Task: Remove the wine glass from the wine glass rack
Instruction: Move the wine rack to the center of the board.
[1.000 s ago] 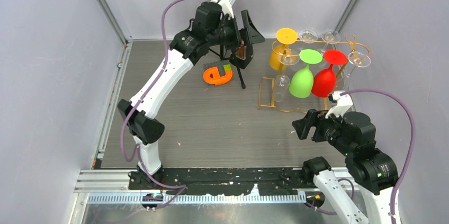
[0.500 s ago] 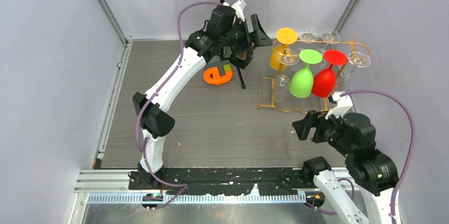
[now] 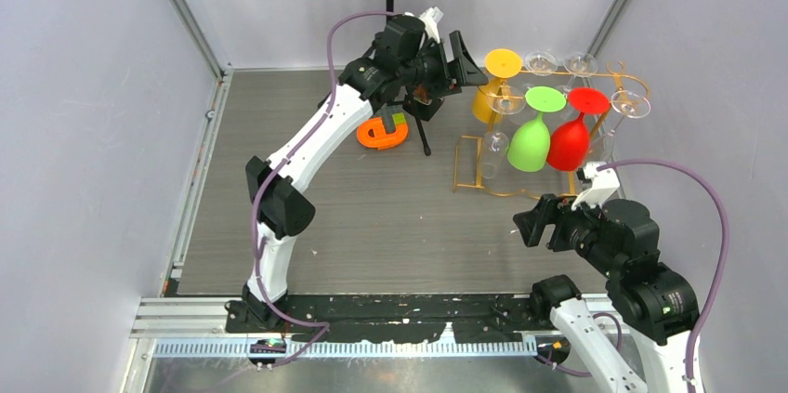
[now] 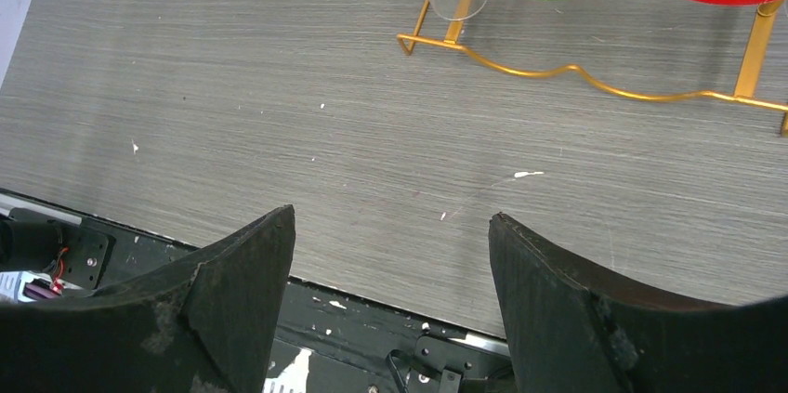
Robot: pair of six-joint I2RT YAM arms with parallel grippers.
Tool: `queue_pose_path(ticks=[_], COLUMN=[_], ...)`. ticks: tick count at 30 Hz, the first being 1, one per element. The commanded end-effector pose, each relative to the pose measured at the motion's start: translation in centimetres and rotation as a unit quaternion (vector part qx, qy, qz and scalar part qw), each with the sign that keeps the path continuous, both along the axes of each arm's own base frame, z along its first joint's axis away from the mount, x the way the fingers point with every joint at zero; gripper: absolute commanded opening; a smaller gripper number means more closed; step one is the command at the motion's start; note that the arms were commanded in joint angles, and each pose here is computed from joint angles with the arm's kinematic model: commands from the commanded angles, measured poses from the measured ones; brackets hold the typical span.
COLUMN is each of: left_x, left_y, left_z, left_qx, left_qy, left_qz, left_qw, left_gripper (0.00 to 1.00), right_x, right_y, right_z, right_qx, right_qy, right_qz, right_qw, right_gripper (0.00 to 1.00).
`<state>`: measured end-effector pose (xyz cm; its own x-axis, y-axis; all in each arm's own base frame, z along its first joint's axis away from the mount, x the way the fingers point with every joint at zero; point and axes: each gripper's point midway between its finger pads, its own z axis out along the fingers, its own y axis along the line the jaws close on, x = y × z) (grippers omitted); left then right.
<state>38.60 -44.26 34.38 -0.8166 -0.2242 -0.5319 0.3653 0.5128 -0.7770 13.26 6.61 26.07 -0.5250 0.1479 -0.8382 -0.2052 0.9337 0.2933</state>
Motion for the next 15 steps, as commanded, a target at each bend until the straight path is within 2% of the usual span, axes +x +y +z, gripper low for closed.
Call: queue_pose_path(ticks=[1, 15], left_x=[-0.1, 0.3], left_y=[-0.7, -2.5], left_z=[3.4, 3.5], left_qx=[-0.041, -0.079], left_qy=[-0.035, -0.016], left_qz=[-0.012, -0.033], left_qw=[0.998, 0.996], left_gripper=[0.74, 0.48], right_x=[0.0, -0.4], right_y=[-0.2, -0.6], right_z=[0.0, -0.4], right_qx=[0.001, -0.005], right_qy=[-0.007, -0.001], right_qz=[-0.006, -0.012], right_qw=[1.000, 1.000], right_gripper=[0.82, 0.82])
